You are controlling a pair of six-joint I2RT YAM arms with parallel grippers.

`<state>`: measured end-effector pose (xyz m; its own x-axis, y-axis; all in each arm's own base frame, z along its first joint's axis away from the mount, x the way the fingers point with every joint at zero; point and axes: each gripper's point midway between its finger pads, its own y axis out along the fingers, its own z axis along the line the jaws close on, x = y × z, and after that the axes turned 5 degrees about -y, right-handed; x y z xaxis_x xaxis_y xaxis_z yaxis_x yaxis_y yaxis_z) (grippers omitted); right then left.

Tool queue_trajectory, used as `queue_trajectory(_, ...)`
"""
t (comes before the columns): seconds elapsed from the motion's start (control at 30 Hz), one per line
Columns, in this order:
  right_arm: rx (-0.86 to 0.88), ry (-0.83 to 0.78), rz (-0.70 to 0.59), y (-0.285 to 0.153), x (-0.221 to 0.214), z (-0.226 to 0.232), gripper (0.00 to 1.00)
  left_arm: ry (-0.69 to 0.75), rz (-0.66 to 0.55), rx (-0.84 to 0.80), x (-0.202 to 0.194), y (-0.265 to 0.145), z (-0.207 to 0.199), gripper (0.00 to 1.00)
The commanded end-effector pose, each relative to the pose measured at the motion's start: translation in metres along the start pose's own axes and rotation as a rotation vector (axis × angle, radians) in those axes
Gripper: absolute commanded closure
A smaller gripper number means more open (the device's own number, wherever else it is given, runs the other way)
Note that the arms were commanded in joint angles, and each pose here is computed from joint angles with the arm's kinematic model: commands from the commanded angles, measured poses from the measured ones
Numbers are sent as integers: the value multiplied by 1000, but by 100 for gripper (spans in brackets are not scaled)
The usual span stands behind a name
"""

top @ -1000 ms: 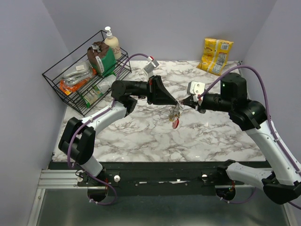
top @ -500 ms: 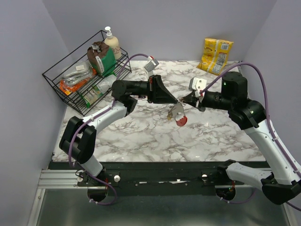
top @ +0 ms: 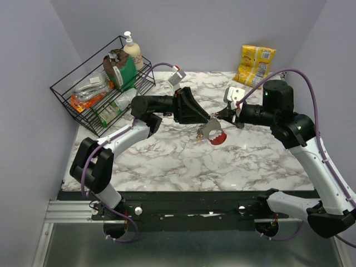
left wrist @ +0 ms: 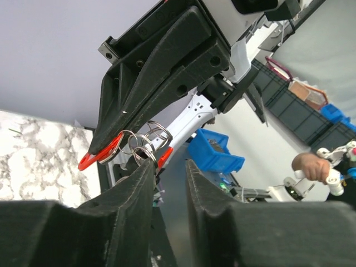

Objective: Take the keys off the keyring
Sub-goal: Remove the key from the keyring.

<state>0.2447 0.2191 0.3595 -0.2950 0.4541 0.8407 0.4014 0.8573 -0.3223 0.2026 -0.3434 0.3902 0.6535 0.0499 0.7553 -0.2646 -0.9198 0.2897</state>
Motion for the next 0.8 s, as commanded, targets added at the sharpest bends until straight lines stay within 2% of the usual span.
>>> queue_trajectory(0.0,-127,-50,94,-18,-10,-29,99,97,81,-40,-9,-2,-18,53)
queue_trajectory(0.13,-124,-80,127,-22,-16,-26,99,82,73,-4,-3,0,-7,49)
queue_trajectory(0.17,-125,-84,132,-24,-17,-26,99,37,76,22,-3,0,0,48)
queue_trajectory(0.23,-120,-98,152,-24,-21,-25,99,52,77,37,1,2,6,48)
queue_trajectory(0.47,-130,-144,205,-26,-28,-25,99,-29,98,125,4,3,31,49)
queue_trajectory(0.77,-174,-188,171,-37,0,-39,99,-54,138,224,-7,-3,68,48)
